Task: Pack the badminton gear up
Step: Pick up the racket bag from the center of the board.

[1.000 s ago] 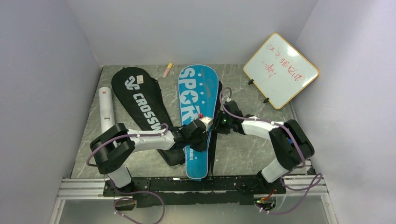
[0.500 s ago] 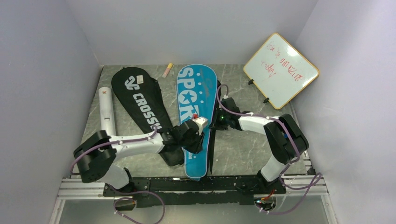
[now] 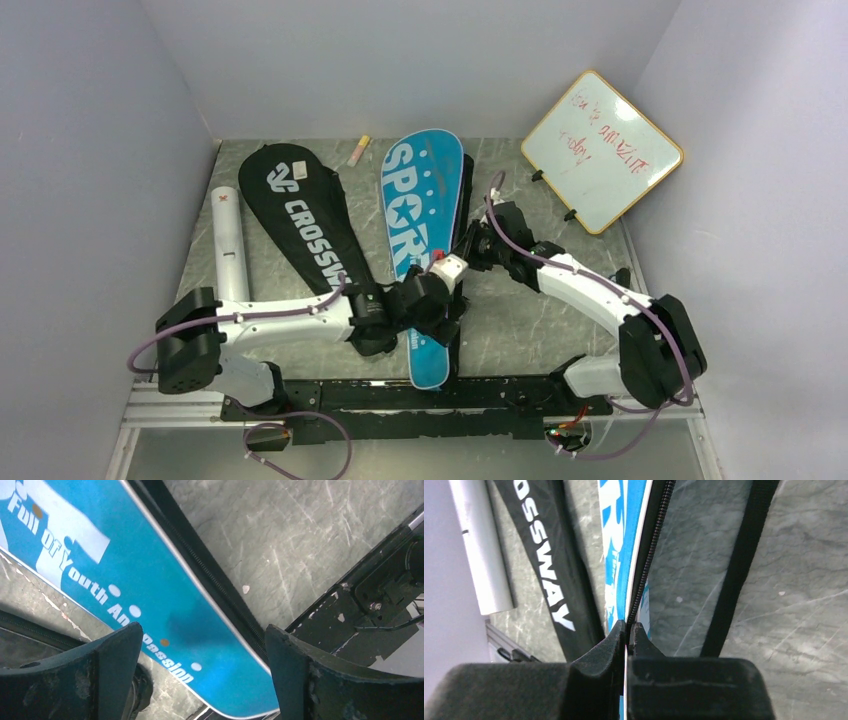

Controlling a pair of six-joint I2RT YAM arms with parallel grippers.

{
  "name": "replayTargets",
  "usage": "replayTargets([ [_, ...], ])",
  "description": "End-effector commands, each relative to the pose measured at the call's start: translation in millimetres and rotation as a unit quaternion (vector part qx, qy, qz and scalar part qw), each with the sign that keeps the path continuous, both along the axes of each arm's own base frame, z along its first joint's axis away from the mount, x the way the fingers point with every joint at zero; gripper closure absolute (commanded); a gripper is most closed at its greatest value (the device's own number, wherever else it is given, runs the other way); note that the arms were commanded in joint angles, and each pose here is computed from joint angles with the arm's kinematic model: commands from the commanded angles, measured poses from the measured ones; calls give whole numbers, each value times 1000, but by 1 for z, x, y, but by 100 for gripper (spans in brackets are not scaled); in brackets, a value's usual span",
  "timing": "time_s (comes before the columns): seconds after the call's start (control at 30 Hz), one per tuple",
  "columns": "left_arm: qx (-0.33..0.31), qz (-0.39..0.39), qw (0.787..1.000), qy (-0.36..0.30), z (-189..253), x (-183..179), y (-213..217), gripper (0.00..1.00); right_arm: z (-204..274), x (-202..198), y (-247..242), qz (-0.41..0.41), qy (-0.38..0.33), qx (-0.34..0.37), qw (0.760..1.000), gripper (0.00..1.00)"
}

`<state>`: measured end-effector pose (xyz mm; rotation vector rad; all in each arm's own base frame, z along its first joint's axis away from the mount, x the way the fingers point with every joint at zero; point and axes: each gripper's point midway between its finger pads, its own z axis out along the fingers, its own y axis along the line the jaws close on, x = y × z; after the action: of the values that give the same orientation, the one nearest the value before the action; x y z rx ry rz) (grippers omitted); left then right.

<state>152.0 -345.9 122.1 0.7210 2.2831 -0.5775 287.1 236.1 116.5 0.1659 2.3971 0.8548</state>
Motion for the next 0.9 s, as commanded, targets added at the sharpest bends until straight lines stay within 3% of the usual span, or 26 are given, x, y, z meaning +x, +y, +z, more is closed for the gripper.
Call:
replayTargets([
  [0.0, 22, 60, 997, -42, 13, 4, -6, 4, 39, -9, 15, 10, -21, 62, 998, 100],
  [0.17, 33, 87, 994, -51, 12, 4, -16, 3, 58, -16, 23, 1, -25, 79, 997, 100],
  [0.3, 59, 124, 989, -60, 3, 12, -9, 11, 71, -23, 30, 8, -30, 99, 995, 100],
  [0.37, 70, 130, 987, -60, -4, 13, -6, 28, 76, -25, 30, 9, -36, 99, 994, 100],
  [0.43, 73, 133, 987, -58, -5, 12, -1, 55, 74, -22, 25, 4, -44, 79, 996, 100],
  [0.5, 70, 132, 987, -58, -5, 10, 5, 89, 71, -19, 17, 2, -50, 42, 998, 89],
  [0.53, 65, 128, 988, -58, -5, 8, 8, 94, 70, -15, 12, 2, -55, 26, 998, 78],
  [0.57, 60, 123, 989, -55, -5, 6, 10, 95, 70, -13, 8, 2, -57, 11, 998, 71],
  [0.7, 30, 96, 994, -49, -3, -4, 17, 95, 80, 1, -13, -25, -83, -10, 996, 55],
  [0.87, -6, 57, 997, -47, 7, -15, 24, 95, 94, 22, -47, -76, -115, -59, 989, 55],
])
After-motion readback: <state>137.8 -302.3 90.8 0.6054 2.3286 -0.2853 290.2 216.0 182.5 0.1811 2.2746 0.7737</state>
